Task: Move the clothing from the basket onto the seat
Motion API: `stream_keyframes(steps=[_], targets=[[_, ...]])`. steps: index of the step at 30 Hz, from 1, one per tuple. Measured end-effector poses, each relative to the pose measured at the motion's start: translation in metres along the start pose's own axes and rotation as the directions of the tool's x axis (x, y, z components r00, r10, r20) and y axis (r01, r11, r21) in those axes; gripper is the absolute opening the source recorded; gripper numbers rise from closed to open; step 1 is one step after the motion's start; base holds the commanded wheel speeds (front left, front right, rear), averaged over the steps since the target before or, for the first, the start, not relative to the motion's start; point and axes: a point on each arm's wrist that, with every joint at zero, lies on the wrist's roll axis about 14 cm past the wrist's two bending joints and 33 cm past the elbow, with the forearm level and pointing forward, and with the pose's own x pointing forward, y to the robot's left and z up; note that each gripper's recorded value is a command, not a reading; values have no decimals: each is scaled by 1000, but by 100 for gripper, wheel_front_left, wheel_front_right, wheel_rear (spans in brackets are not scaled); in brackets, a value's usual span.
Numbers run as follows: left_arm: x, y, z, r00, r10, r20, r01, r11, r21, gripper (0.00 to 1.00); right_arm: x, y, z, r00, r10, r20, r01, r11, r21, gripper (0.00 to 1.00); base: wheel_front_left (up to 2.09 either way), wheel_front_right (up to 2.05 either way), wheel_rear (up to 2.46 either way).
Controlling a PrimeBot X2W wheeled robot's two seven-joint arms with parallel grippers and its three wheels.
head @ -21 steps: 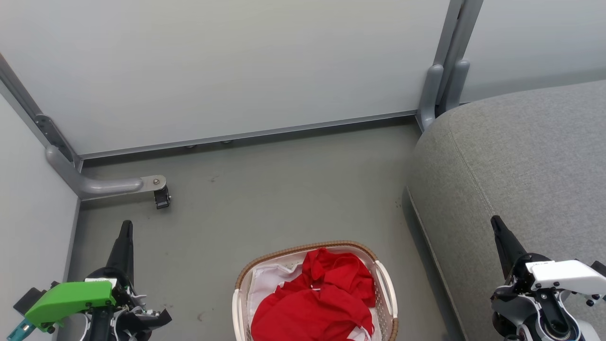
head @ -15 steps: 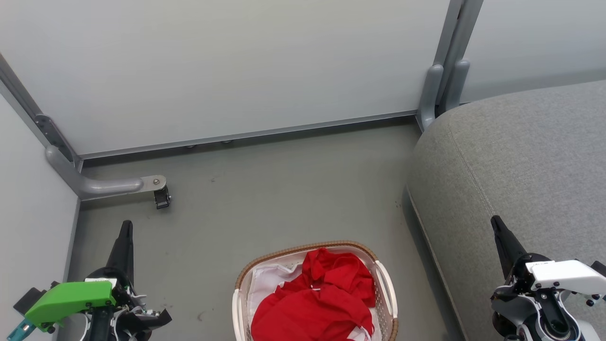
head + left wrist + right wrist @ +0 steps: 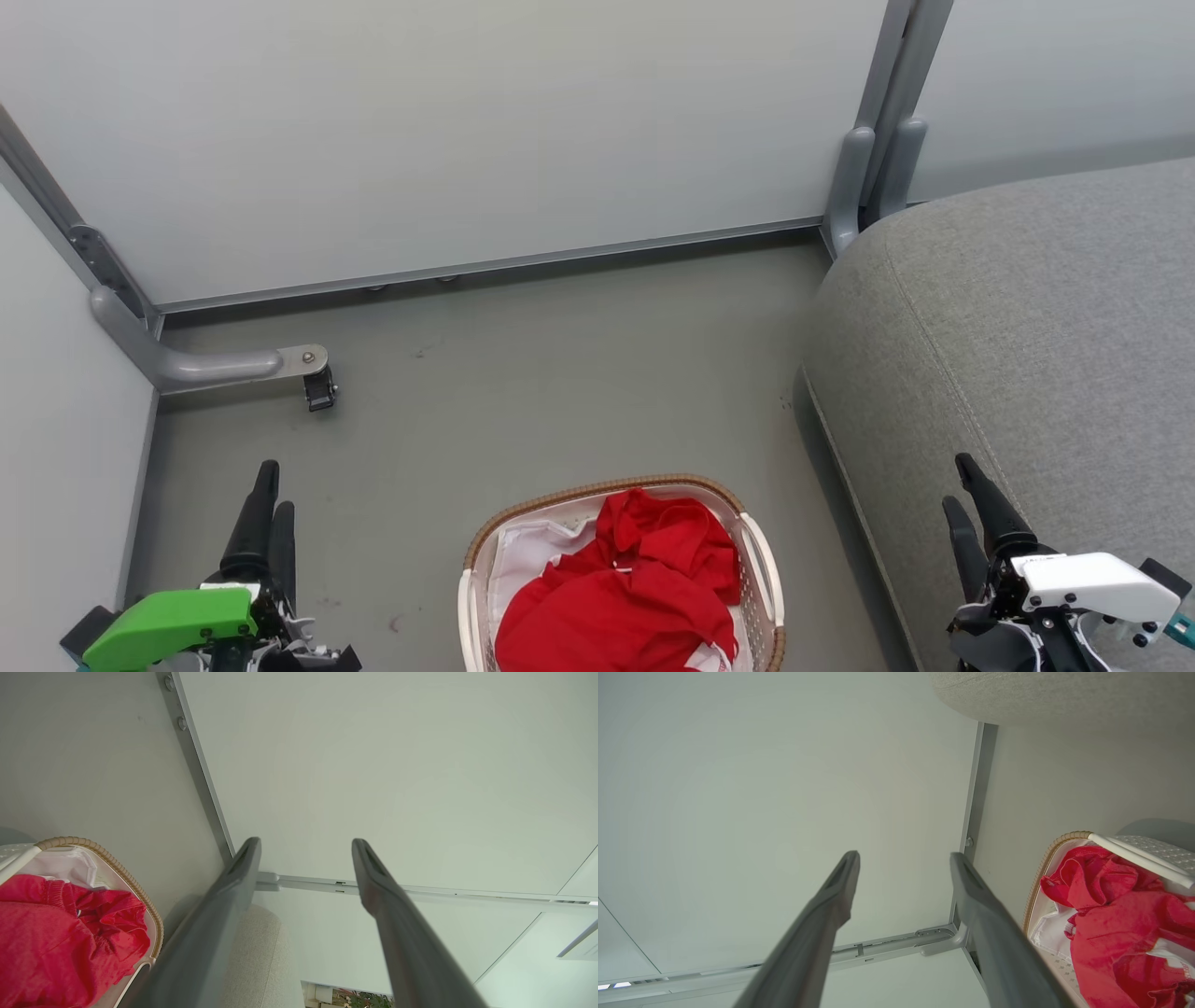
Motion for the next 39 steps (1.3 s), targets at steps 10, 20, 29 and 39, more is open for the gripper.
stream_keyframes(steps=[10,20,29,39], targets=[[1,-10,-6,1000,-29,2,28,995,98,100,1,0,2,1000,-3,28,5,997,-73,100,0,0,0],[2,-19,-6,998,-59,13,53,963,265,100,4,14,9,997,43,60,-27,971,-236,100,0,0,0],[2,-29,-5,995,-93,25,74,903,422,100,6,28,6,995,88,55,-57,908,-415,100,0,0,0],[-2,-24,-10,997,-79,19,55,822,567,100,7,35,-1,993,117,32,-75,803,-591,100,0,0,0]])
